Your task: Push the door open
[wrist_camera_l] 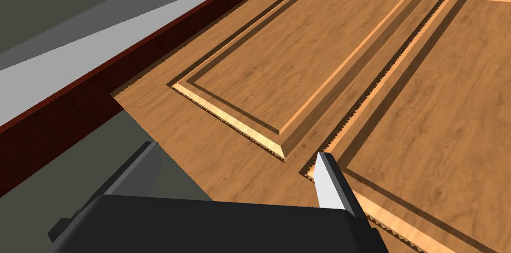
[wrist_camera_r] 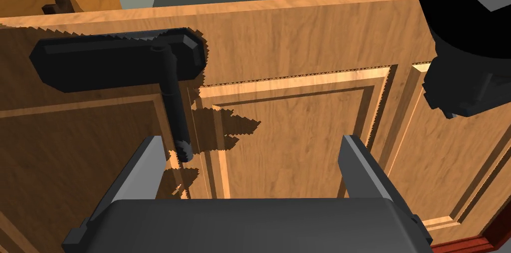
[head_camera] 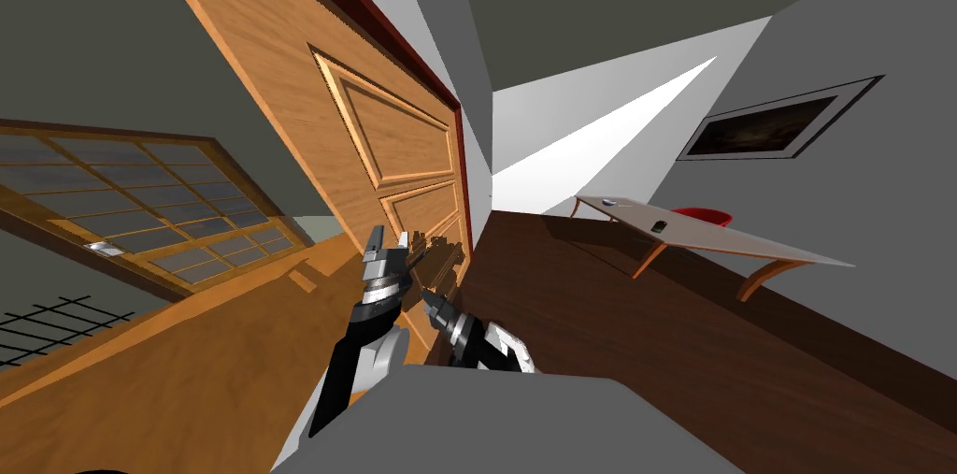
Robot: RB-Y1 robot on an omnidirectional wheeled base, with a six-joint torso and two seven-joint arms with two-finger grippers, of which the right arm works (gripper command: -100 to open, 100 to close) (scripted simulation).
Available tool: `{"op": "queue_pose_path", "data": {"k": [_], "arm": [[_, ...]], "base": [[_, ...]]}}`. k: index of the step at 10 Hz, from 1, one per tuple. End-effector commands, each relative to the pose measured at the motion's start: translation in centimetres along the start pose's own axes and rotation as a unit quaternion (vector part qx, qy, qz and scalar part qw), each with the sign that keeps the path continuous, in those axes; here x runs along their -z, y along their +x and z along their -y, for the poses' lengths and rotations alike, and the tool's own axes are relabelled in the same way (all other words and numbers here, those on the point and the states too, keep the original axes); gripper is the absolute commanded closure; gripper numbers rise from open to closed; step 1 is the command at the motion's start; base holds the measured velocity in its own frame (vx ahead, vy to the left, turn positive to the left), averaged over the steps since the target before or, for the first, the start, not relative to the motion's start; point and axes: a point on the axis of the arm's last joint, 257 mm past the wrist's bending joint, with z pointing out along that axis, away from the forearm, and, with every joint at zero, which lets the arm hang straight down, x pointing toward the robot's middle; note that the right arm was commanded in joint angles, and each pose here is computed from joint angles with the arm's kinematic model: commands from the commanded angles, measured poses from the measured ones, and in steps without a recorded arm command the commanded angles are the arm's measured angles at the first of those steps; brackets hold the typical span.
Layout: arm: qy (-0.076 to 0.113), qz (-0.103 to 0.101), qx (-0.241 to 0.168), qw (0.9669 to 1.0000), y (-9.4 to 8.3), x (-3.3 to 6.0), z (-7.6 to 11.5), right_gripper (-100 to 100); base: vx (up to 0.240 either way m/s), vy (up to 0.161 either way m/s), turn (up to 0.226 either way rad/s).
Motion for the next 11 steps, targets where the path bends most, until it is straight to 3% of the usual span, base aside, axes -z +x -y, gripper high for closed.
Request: {"op": "queue_pose_path", "data": {"k": [1, 5, 9, 10, 11], "arm": [[0.01, -0.009, 0.0, 0.9999, 0.5, -0.03, 1.0, -100], [0.042, -0.036, 0.004, 0.9985, 2.2, 0.12, 3.6, -100], [0.079, -0.065, 0.011, 0.9947, 3.8, 0.65, 6.6, -100], [0.086, -0.07, 0.012, 0.9938, 4.1, 0.78, 7.2, -100], [0.081, -0.067, 0.011, 0.9945, 3.9, 0.73, 6.9, -100]], "base": [[0.125, 0.027, -0.027], [0.134, 0.014, -0.026], [0.211, 0.03, -0.037], [0.213, 0.025, -0.028], [0.096, 0.01, -0.003]]}}
